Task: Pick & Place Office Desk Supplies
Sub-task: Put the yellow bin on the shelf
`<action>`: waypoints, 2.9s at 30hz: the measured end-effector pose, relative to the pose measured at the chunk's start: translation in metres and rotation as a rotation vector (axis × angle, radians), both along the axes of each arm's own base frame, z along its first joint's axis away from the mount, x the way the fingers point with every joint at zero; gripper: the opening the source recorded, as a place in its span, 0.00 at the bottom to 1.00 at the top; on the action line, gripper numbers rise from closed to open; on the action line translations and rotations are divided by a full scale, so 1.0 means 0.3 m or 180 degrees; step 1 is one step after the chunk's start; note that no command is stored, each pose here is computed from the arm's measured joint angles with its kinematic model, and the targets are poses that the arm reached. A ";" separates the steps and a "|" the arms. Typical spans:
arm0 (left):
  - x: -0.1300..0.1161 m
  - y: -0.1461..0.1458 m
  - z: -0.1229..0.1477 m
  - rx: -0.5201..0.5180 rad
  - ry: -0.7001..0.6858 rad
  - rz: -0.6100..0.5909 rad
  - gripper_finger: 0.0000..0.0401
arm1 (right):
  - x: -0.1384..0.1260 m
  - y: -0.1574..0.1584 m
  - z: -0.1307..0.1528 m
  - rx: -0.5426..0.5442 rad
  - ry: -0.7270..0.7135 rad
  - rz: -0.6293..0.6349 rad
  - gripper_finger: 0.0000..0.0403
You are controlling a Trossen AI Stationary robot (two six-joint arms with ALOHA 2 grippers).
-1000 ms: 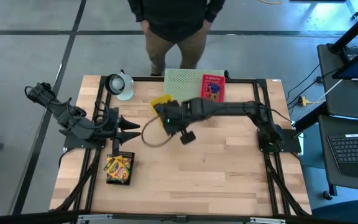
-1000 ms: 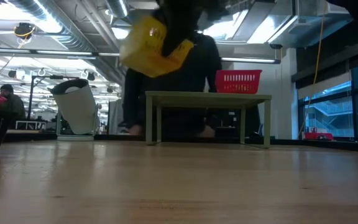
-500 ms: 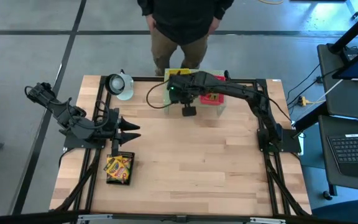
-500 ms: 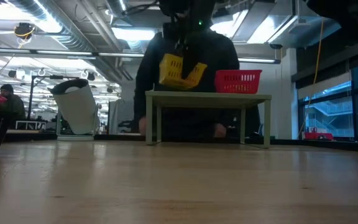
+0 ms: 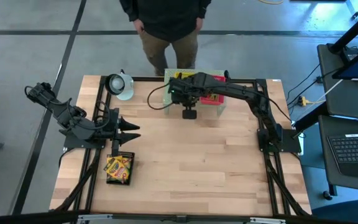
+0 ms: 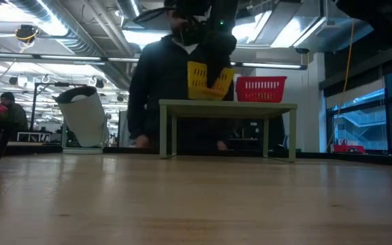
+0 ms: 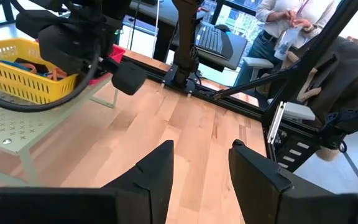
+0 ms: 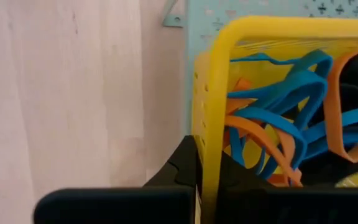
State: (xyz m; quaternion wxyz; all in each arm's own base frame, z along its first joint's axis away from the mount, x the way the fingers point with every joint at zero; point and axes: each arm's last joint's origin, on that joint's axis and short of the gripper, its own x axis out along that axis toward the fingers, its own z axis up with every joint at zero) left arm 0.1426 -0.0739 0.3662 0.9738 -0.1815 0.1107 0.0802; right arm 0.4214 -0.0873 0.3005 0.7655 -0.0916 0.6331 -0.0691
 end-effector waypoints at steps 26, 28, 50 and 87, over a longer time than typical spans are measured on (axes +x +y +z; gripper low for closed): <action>0.000 -0.003 0.000 -0.0089 0.0010 -0.0090 0.37 | -0.018 -0.017 -0.004 0.0129 0.0074 -0.0290 0.00; 0.000 -0.003 0.000 -0.0089 0.0010 -0.0089 0.37 | -0.020 -0.017 -0.004 0.0131 0.0090 -0.0289 0.00; 0.000 -0.003 0.000 -0.0090 0.0009 -0.0089 0.37 | -0.031 -0.015 -0.006 0.0144 0.0208 -0.0265 0.02; -0.002 -0.027 -0.004 -0.0401 0.0160 -0.0813 0.37 | -0.038 -0.010 0.042 0.0062 0.0130 -0.0372 0.44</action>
